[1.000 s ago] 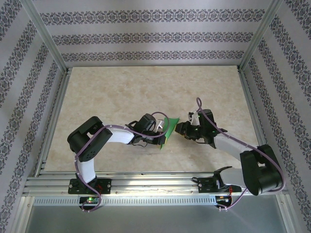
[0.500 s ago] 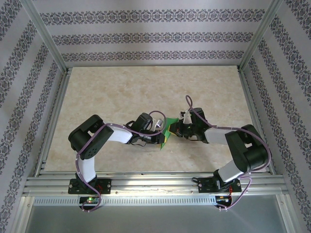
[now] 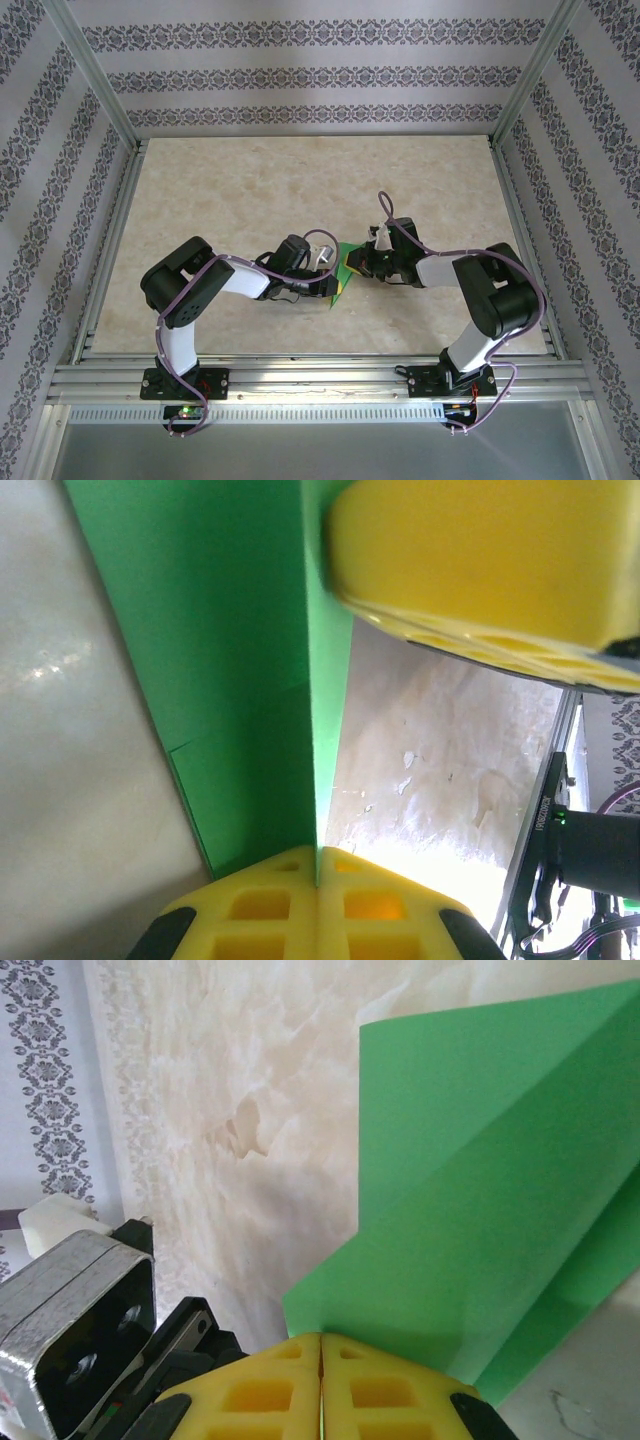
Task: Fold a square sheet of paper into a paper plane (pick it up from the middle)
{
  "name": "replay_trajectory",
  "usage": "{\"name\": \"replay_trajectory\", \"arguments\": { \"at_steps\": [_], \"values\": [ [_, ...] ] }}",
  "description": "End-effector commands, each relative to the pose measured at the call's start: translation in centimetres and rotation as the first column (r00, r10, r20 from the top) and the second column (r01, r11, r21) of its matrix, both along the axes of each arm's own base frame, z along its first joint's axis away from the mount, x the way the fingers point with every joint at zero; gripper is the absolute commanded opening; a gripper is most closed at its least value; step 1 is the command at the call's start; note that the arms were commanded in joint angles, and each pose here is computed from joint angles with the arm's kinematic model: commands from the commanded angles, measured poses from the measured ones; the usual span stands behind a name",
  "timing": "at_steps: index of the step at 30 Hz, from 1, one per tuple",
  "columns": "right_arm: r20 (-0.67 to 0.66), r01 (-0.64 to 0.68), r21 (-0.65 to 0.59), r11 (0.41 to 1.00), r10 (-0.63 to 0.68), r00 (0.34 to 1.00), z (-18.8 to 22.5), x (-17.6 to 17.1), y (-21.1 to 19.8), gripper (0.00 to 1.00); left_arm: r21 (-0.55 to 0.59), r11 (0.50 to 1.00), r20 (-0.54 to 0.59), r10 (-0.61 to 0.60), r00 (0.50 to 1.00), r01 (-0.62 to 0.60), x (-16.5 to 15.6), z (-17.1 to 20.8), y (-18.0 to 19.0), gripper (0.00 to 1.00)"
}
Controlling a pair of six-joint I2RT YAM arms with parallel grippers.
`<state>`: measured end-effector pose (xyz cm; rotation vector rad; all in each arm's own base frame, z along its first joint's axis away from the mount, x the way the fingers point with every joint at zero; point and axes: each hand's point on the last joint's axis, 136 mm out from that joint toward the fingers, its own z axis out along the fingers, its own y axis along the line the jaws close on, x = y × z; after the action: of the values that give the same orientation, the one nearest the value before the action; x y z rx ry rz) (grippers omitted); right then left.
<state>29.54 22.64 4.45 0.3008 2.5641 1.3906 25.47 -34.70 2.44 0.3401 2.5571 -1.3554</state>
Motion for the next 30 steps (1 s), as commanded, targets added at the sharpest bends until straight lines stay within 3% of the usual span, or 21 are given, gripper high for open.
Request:
{"name": "replay_trajectory", "arguments": {
  "at_steps": [1,30],
  "values": [
    [0.035,-0.017,0.016,1.0,0.017,0.999,0.5,0.8,0.1,0.08,0.084,0.996,-0.131,0.016,0.991,-0.004,-2.1,-3.5,2.0,0.0],
    [-0.006,-0.003,-0.032,0.999,0.003,1.0,-1.4,1.2,-0.4,0.09,0.097,0.995,-0.182,0.023,0.983,-0.005,-2.1,-4.2,2.5,0.0]
  ]
}}
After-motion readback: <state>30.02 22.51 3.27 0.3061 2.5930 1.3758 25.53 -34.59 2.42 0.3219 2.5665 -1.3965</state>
